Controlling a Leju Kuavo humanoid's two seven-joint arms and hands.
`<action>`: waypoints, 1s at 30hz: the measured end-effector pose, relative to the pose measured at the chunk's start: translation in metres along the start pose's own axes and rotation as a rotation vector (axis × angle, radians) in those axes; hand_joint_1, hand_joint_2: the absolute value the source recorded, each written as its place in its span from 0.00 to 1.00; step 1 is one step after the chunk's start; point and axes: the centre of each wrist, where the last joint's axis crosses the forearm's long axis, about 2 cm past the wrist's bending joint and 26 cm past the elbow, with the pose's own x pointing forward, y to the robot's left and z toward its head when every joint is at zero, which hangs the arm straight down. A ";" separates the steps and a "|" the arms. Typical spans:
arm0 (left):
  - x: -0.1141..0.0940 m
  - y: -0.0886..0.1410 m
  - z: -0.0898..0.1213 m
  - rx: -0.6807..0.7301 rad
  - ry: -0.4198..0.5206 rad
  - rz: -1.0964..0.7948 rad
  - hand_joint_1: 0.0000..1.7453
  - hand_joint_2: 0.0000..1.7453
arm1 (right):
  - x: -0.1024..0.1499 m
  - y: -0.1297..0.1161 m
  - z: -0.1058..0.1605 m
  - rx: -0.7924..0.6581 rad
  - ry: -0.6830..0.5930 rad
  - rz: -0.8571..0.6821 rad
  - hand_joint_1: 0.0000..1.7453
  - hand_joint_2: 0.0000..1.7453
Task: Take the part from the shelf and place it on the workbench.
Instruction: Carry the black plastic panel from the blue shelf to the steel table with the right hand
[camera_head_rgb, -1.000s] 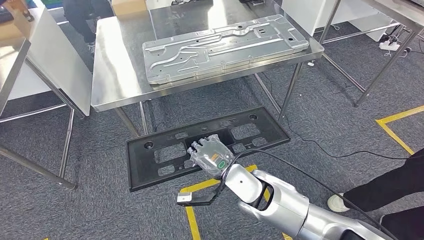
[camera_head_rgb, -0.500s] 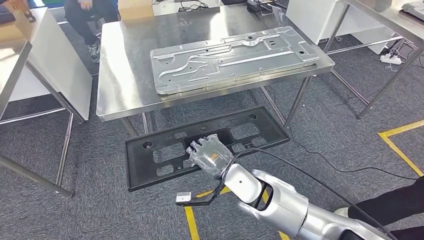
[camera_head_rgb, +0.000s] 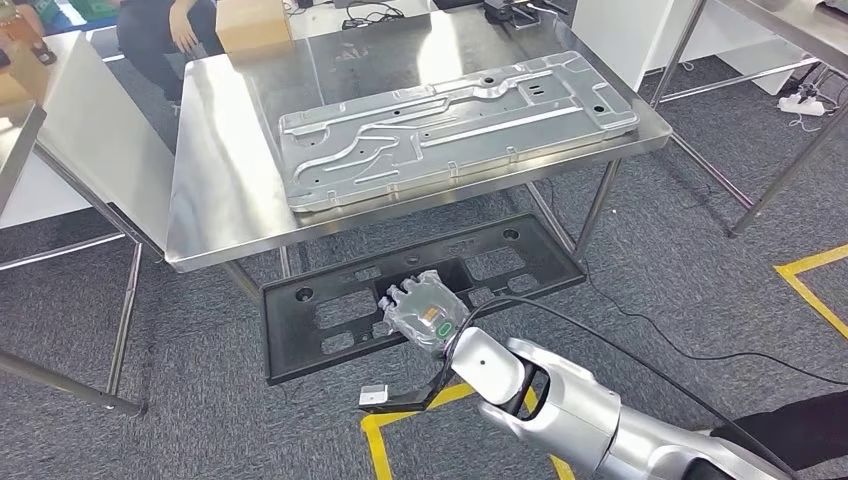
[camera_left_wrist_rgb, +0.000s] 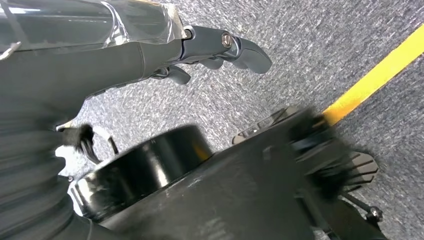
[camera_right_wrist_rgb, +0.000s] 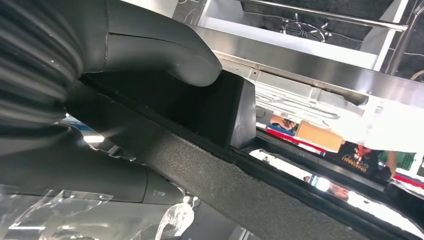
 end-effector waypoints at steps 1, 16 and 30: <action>-0.001 0.000 0.000 -0.001 0.000 0.001 0.00 1.00 | 0.000 0.001 0.000 0.005 -0.002 0.002 1.00 1.00; -0.003 -0.001 0.000 -0.002 -0.001 0.005 0.00 1.00 | -0.002 0.005 0.007 0.068 -0.017 0.051 1.00 1.00; -0.005 -0.002 0.001 -0.005 0.014 0.007 0.00 1.00 | -0.008 0.017 0.016 0.122 -0.014 0.128 1.00 1.00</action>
